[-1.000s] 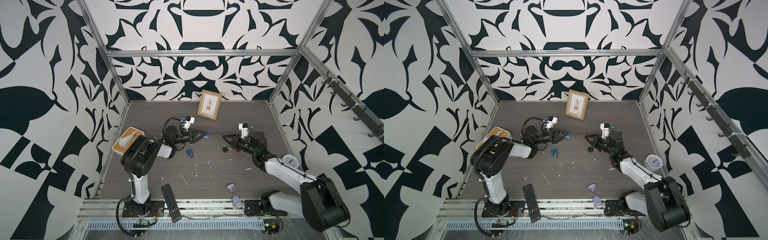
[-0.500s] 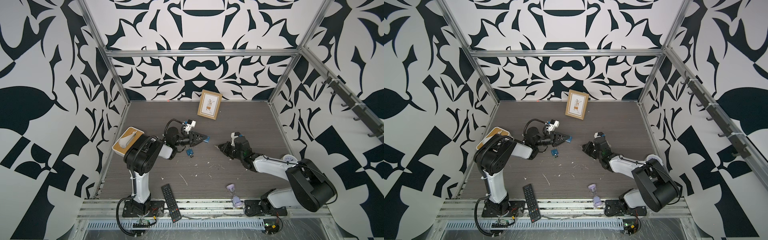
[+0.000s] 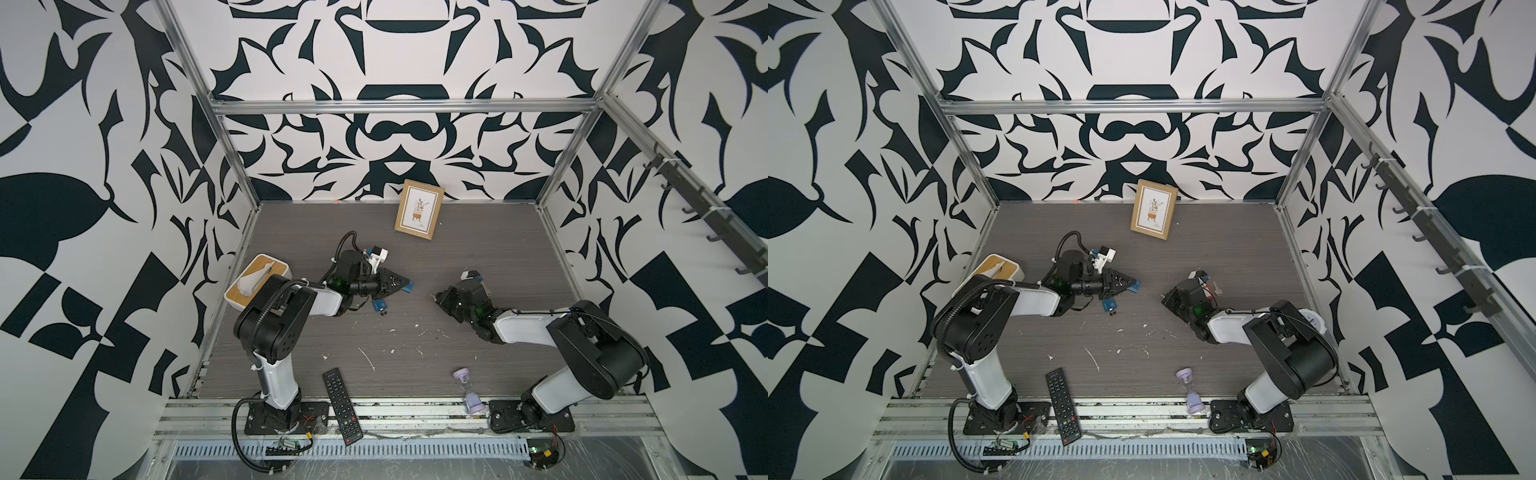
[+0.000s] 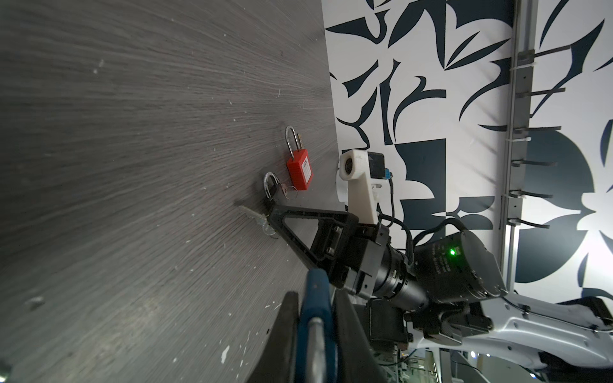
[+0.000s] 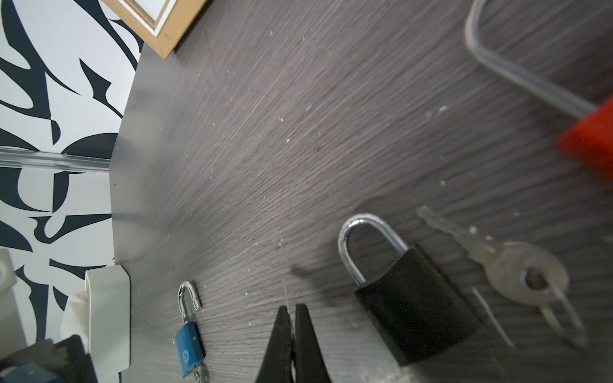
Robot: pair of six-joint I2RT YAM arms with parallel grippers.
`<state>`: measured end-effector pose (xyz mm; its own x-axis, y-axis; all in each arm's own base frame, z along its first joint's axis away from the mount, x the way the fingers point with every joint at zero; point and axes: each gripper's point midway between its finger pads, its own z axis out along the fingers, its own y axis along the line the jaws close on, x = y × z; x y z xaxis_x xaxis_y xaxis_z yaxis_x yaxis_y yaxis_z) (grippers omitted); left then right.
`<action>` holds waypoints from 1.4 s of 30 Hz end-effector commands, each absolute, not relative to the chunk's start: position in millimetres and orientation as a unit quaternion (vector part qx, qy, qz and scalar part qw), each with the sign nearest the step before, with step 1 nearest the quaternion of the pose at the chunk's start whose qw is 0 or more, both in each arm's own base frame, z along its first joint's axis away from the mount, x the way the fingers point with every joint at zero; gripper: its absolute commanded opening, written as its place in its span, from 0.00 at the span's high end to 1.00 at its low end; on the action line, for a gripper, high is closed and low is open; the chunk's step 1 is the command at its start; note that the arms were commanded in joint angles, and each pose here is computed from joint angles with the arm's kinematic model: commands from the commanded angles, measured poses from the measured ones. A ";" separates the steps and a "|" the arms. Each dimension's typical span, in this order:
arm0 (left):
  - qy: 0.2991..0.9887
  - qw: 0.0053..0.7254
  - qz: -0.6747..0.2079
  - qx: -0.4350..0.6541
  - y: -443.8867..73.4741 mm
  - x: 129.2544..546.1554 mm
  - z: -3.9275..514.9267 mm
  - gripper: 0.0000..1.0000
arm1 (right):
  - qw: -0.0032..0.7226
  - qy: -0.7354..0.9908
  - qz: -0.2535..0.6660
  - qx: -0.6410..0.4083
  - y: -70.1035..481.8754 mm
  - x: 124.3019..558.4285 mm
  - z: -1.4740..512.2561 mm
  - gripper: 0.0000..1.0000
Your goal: Lock with the key
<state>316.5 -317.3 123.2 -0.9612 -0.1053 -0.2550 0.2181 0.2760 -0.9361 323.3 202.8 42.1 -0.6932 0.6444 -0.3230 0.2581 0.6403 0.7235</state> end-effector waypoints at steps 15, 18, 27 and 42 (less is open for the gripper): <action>0.788 0.174 -0.582 0.101 -329.0 310.7 148.9 0.95 | 0.316 0.824 0.329 0.337 202.7 324.7 38.0 1.00; 0.787 0.175 -0.582 0.104 -329.8 308.3 149.0 0.95 | 0.315 0.825 0.324 0.340 200.8 324.1 33.5 0.99; 0.789 0.178 -0.579 0.100 -328.2 307.6 148.8 0.95 | 0.320 0.819 0.334 0.339 200.4 322.6 33.0 0.86; 0.832 0.180 -0.515 0.102 -323.8 314.9 132.7 1.00 | 0.372 0.819 0.329 0.289 187.8 314.7 74.7 0.72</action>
<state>308.7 -323.9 117.0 -0.9427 -0.0332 -0.3320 0.2914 0.4027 -0.8677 315.4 196.2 58.2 -0.5789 0.7444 -0.3327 0.2846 0.5669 0.7731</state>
